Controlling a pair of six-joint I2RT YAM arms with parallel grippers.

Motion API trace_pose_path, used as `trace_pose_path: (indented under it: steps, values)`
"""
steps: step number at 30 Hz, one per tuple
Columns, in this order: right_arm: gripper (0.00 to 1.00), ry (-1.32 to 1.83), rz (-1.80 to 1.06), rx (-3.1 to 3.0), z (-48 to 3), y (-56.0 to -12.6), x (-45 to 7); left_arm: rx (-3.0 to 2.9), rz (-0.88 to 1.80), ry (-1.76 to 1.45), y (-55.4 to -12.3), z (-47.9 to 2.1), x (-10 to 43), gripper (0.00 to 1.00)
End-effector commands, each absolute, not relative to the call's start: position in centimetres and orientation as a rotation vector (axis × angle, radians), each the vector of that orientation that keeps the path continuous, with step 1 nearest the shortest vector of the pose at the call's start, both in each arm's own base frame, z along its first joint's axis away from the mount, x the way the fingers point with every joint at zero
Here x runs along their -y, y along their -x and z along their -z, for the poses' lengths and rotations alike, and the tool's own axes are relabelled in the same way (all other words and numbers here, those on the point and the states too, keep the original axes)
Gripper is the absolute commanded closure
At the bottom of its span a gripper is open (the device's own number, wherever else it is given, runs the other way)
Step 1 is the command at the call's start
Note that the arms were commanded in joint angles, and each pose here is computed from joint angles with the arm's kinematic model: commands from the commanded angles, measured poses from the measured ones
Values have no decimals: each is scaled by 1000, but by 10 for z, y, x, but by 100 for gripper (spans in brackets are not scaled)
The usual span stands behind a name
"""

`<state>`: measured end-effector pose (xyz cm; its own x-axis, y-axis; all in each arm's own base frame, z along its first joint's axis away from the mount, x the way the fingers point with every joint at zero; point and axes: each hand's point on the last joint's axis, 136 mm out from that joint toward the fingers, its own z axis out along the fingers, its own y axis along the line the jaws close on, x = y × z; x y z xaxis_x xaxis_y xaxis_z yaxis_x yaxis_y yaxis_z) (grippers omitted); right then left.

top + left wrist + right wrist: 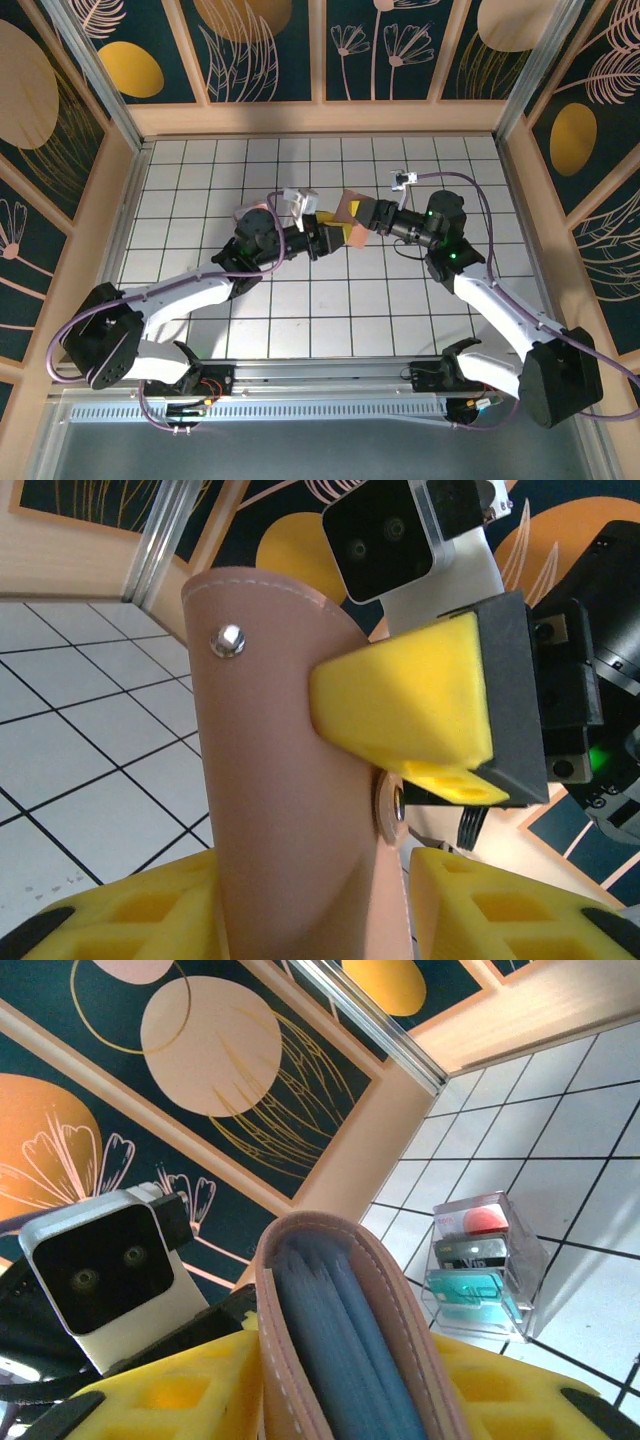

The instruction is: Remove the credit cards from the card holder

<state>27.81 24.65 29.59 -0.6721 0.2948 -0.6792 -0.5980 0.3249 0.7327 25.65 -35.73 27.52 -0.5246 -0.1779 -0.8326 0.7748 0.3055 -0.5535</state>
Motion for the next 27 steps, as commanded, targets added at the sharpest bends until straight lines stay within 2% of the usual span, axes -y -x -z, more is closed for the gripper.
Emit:
trace_pose_path:
  steps: [1, 10, 14, 16, 18, 20, 24, 27]
  values:
    - [61, 311, -1395, -1782, -313, -278, -245, -1634, 1383, -580, -256, -298, 366, 54]
    - [61, 329, -1361, -1815, -311, -279, -245, -1653, 1356, -624, -256, -293, 368, 77]
    - [56, 324, -1335, -1838, -309, -284, -245, -1646, 1345, -633, -255, -293, 366, 88]
    - [53, 299, -1294, -1863, -308, -289, -242, -1648, 1328, -613, -258, -292, 364, 90]
    - [42, 246, -1237, -1898, -305, -296, -236, -1651, 1303, -585, -261, -291, 360, 92]
    - [37, 161, -1161, -1935, -302, -305, -226, -1655, 1264, -550, -266, -289, 355, 95]
    - [37, -55, -1001, -2020, -287, -318, -200, -1668, 1177, -473, -278, -283, 344, 100]
    - [43, -163, -908, -2070, -278, -317, -193, -1669, 1131, -438, -285, -280, 339, 100]
